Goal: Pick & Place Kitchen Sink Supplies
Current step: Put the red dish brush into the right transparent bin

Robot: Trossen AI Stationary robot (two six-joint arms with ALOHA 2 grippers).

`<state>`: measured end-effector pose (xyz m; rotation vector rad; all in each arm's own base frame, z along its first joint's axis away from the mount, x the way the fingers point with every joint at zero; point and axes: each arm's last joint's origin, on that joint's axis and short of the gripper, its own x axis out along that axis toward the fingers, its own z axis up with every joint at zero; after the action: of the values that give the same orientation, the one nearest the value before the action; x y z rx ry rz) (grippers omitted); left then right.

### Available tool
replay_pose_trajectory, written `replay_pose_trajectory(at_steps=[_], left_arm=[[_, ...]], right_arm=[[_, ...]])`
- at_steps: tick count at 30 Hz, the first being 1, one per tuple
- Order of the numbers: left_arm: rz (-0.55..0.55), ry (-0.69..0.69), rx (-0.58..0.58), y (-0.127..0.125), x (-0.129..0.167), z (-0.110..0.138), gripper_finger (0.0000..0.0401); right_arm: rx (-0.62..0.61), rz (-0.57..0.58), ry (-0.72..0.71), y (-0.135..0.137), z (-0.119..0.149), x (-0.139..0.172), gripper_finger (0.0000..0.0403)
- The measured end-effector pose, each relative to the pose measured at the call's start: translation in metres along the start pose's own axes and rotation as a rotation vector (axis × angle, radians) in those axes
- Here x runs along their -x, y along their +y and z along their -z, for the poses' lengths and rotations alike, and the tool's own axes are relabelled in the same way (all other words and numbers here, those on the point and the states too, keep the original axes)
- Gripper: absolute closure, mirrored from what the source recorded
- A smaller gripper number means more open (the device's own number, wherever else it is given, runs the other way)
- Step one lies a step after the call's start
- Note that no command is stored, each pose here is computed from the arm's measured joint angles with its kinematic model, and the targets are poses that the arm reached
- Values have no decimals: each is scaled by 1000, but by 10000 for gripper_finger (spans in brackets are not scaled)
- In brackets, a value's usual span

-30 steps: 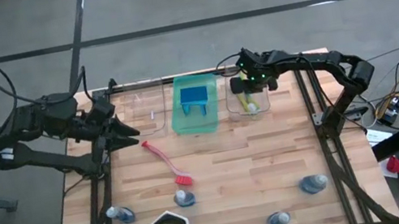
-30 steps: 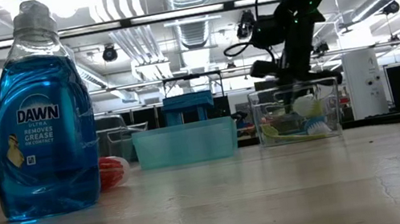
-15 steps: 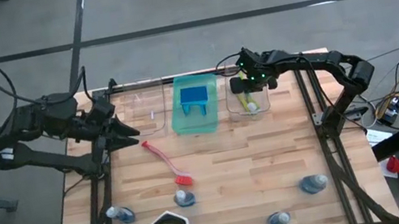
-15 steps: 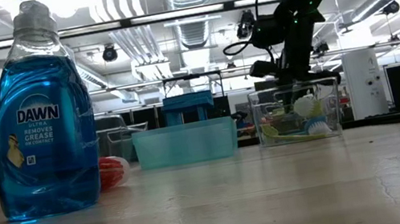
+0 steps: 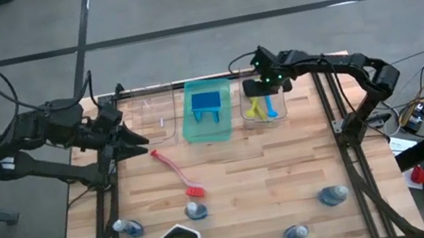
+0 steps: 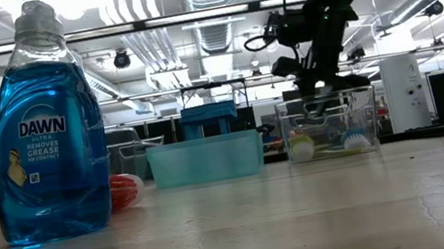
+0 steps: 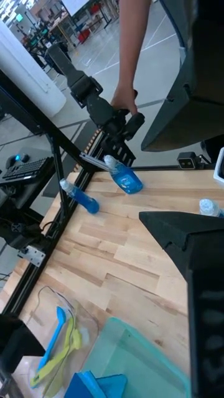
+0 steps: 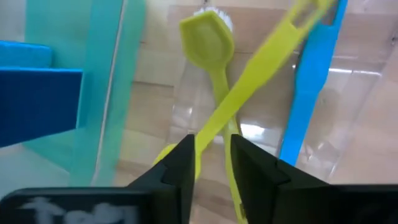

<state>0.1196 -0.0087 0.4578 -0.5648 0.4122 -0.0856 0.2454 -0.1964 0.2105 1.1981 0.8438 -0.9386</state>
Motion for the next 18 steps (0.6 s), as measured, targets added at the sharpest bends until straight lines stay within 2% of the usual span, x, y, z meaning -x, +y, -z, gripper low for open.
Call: replay_pose_trajectory(at_steps=[7, 18], left_arm=[[0, 0, 0, 0, 0, 0, 243], [-1, 1, 6, 0, 0, 0, 243]], right_arm=[[21, -21, 15, 2, 1, 7, 246], [185, -217, -129, 38, 10, 72, 239]])
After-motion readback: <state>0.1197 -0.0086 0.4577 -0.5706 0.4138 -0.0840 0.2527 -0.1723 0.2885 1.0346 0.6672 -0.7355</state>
